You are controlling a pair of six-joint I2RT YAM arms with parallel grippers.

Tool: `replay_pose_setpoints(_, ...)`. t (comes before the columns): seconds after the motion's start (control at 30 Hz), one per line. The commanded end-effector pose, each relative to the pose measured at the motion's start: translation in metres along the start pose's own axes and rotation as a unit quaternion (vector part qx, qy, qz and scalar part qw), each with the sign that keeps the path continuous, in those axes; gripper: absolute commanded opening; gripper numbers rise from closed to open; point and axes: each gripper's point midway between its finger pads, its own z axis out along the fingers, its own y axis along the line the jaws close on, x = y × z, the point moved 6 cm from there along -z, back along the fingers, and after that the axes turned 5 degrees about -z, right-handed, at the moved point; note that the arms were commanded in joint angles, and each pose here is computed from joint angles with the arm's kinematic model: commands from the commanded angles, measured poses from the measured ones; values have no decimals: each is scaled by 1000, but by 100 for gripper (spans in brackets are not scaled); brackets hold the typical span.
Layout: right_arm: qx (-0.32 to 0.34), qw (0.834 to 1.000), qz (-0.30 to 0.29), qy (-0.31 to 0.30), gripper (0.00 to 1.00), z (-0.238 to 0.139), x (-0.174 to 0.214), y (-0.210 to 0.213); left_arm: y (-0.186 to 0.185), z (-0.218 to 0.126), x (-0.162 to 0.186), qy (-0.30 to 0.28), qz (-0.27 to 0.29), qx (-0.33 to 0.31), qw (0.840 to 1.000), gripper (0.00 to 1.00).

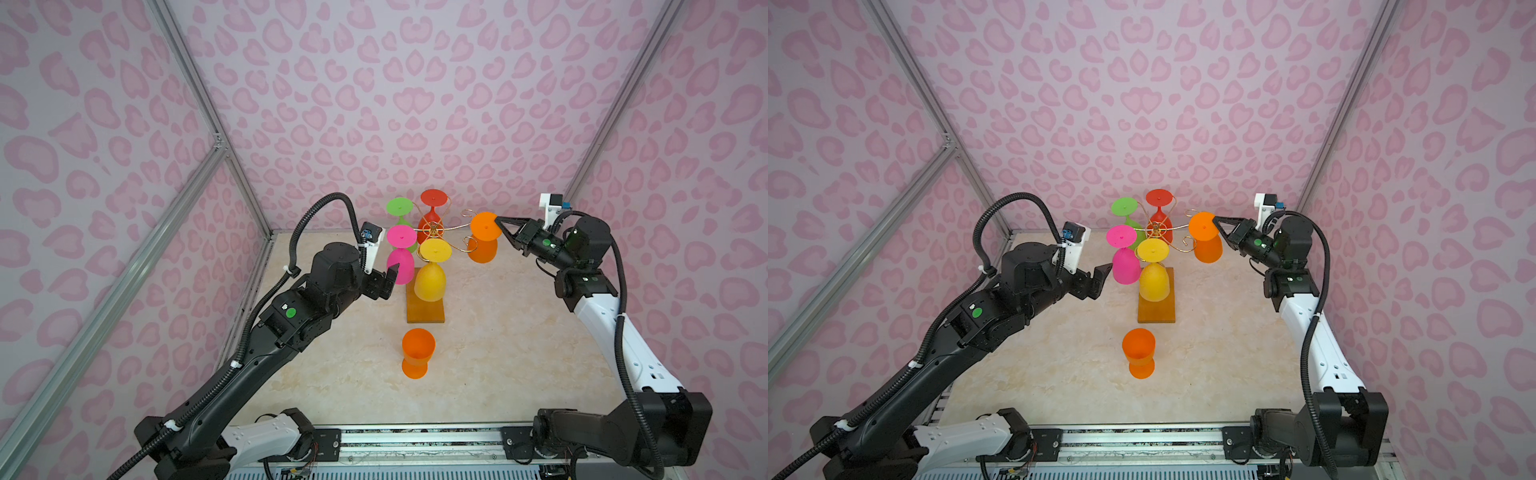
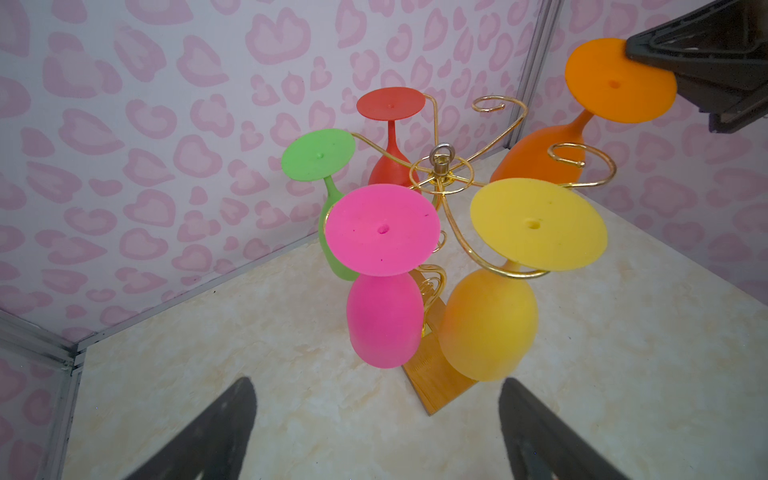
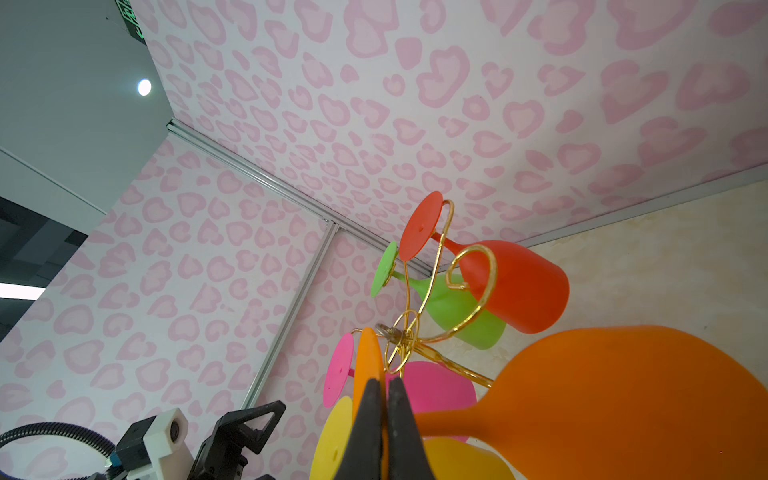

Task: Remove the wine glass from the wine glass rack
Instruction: 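Close the right gripper on the orange glass foot and lift it off the rack, then raise the orange glass toward the left gripper while the left gripper grasps its bowl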

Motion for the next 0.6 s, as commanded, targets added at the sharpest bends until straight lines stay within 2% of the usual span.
replay_pose_setpoints(0.0, -3, 999, -17, -32, 0, -18, -11, 6, -5, -1, -14, -35, -23, 29, 999, 92)
replay_pose_setpoints(0.1, 4, 998, -30, -58, 0, -33, -19, 15, -10, 0, -23, -53, -44, 68, 995, 92)
replay_pose_setpoints(0.23, 6, 993, -62, -103, 0, -50, -27, 35, -16, 0, -38, -87, -75, 143, 983, 91)
replay_pose_setpoints(0.43, -30, 978, -108, -174, 0, -74, -36, 80, -20, 0, -57, -127, -117, 255, 951, 90)
replay_pose_setpoints(0.57, -83, 965, -136, -209, 0, -87, -37, 111, -22, 4, -62, -138, -136, 318, 928, 89)
